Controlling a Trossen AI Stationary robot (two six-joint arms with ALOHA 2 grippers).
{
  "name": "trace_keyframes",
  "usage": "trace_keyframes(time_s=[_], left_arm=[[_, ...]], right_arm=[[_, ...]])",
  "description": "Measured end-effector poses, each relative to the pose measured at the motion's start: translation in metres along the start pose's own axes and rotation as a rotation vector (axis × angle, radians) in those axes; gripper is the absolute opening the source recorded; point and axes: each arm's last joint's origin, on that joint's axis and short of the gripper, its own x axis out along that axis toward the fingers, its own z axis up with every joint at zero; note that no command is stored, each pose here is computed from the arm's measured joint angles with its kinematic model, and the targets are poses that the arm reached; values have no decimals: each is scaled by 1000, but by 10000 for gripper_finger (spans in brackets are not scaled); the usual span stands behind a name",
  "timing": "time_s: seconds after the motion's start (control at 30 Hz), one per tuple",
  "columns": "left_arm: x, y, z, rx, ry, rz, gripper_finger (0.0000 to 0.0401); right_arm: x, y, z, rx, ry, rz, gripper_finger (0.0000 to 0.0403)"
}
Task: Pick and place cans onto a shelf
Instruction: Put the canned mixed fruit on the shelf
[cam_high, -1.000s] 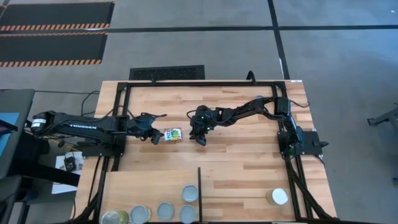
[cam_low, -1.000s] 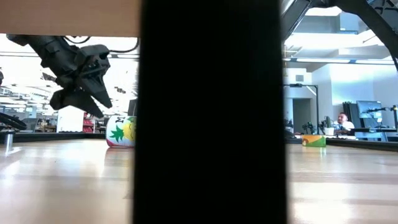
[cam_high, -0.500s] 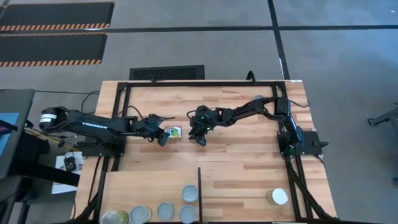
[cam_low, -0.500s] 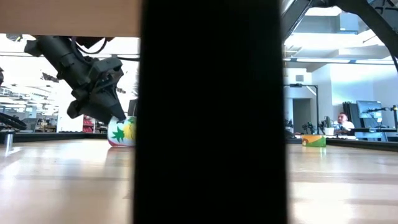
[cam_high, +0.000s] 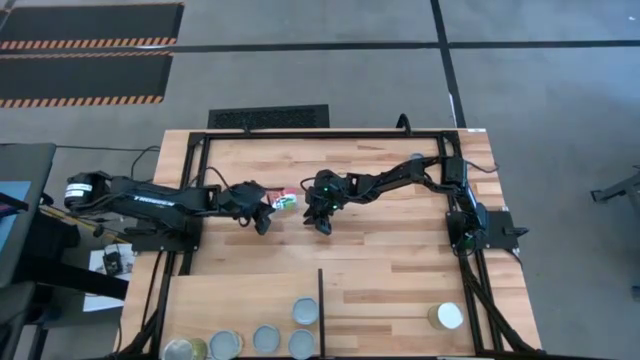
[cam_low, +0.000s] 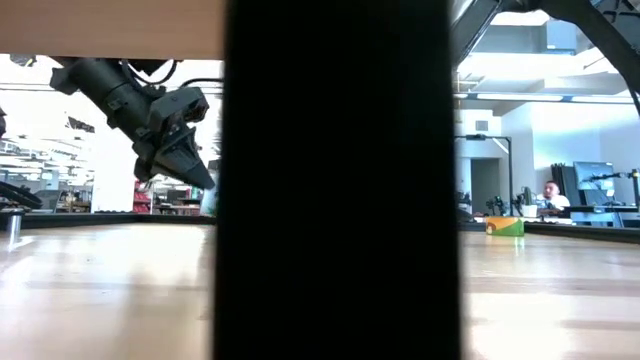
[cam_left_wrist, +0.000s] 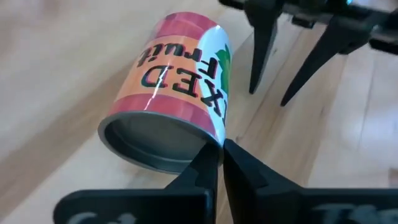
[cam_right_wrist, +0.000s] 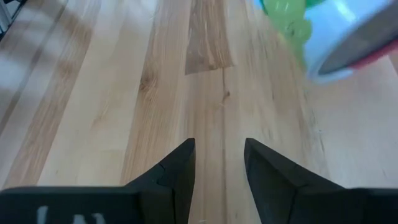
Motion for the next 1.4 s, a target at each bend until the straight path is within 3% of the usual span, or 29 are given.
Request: trace_keyframes(time_s=[0.17, 0.47, 0.73, 0.93, 1.07, 1.27, 1.4], left_arm=[[-21, -6, 22, 78, -20, -17, 2], [-73, -29, 73, 275, 126, 41, 0], [-120, -58, 117, 411, 301, 58, 0], [-138, -100, 141, 489, 491, 61, 0], [-141, -136, 148, 537, 600, 73, 0], [-143, -195, 144, 540, 642, -146, 0], [-152, -216, 130, 488, 689, -189, 0]], right_arm=[[-4, 2, 1, 9, 22, -2, 161], [-33, 12, -2, -87, 29, -7, 143], [-74, 17, -28, -96, -208, -46, 86], [-95, 30, -36, -97, -262, -155, 56], [-98, 41, -41, -106, -255, -173, 50], [-93, 54, -42, -133, -249, -170, 49], [-92, 57, -43, -147, -248, -175, 49]])
